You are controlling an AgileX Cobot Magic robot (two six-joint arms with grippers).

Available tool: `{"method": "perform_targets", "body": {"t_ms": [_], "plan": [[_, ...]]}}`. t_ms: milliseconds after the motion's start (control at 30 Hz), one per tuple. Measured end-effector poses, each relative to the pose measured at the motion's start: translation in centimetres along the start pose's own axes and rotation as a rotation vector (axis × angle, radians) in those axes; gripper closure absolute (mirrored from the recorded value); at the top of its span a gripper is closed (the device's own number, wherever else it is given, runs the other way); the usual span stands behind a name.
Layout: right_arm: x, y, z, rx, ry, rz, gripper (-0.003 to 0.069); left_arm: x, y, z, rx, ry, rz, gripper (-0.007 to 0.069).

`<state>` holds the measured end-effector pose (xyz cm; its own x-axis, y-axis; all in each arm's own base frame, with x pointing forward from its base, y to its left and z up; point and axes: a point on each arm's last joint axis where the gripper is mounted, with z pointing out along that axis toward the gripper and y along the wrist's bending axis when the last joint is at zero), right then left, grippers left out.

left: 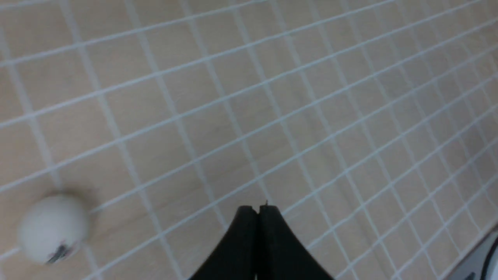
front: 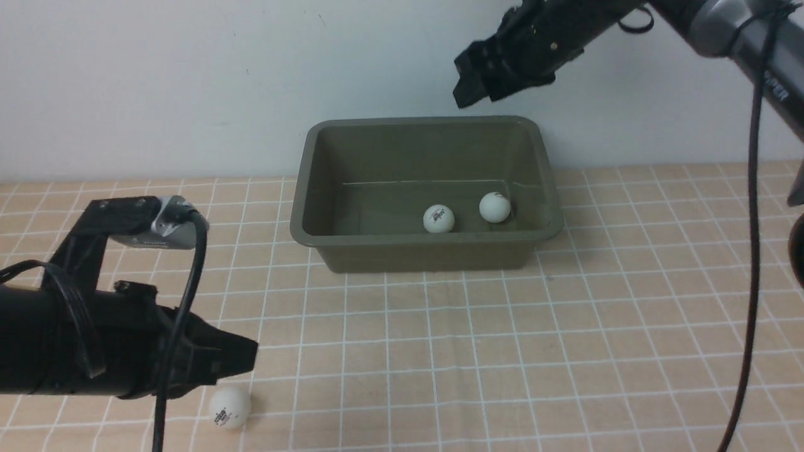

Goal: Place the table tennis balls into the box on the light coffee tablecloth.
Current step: 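Reach for and grasp a ping pong ball on the table beside the basket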

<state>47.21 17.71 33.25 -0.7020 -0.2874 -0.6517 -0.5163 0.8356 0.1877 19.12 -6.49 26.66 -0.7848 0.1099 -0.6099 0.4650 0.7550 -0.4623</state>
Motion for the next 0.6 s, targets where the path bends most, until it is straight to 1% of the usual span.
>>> {"method": "perform_targets", "body": {"t_ms": [33, 67, 100, 133, 167, 233, 267, 333, 400, 433, 467, 567, 600], "plan": [[-0.5, 0.3, -1.6, 0.021, -0.026, -0.020, 0.0415, 0.1, -0.7, 0.4, 0.025, 0.013, 0.030, 0.0680], [-0.6, 0.3, -1.9, 0.028, -0.030, -0.025, 0.0425, 0.1, -0.9, 0.5, 0.033, 0.019, 0.040, 0.0680], [-1.0, 0.6, -3.6, 0.057, -0.055, -0.046, 0.0510, 0.3, -1.9, 1.1, 0.061, 0.040, 0.078, 0.0680], [-1.1, 0.7, -4.3, 0.073, -0.062, -0.055, 0.0554, 0.4, -2.3, 1.3, 0.067, 0.046, 0.091, 0.0680], [-1.2, 0.8, -4.9, 0.082, -0.070, -0.062, 0.0575, 0.5, -2.5, 1.4, 0.072, 0.052, 0.099, 0.0680], [-1.7, 1.2, -7.5, 0.121, -0.106, -0.087, 0.0648, 0.9, -3.8, 2.2, 0.081, 0.084, 0.134, 0.0680], [-1.9, 1.5, -9.1, 0.140, -0.130, -0.099, 0.0663, 1.1, -4.4, 2.8, 0.077, 0.107, 0.138, 0.0680], [-2.1, 1.9, -10.6, 0.147, -0.154, -0.107, 0.0669, 1.3, -4.5, 3.2, 0.056, 0.125, 0.114, 0.0680], [-2.3, 2.7, -13.3, 0.160, -0.200, -0.122, 0.0673, 1.6, -4.1, 4.1, -0.003, 0.171, 0.051, 0.0680], [-2.3, 2.9, -14.1, 0.165, -0.214, -0.127, 0.0674, 1.7, -3.9, 4.3, -0.024, 0.183, 0.047, 0.0680], [-2.4, 3.5, -16.4, 0.186, -0.254, -0.141, 0.0675, 1.9, -3.0, 4.8, -0.088, 0.221, -0.005, 0.0680], [-2.1, 4.4, -21.2, 0.256, -0.330, -0.173, 0.0674, 2.4, -1.1, 5.7, -0.238, 0.297, -0.054, 0.0680], [-2.0, 4.6, -22.3, 0.281, -0.345, -0.181, 0.0674, 2.5, -0.8, 5.8, -0.271, 0.310, -0.062, 0.0680]]}}
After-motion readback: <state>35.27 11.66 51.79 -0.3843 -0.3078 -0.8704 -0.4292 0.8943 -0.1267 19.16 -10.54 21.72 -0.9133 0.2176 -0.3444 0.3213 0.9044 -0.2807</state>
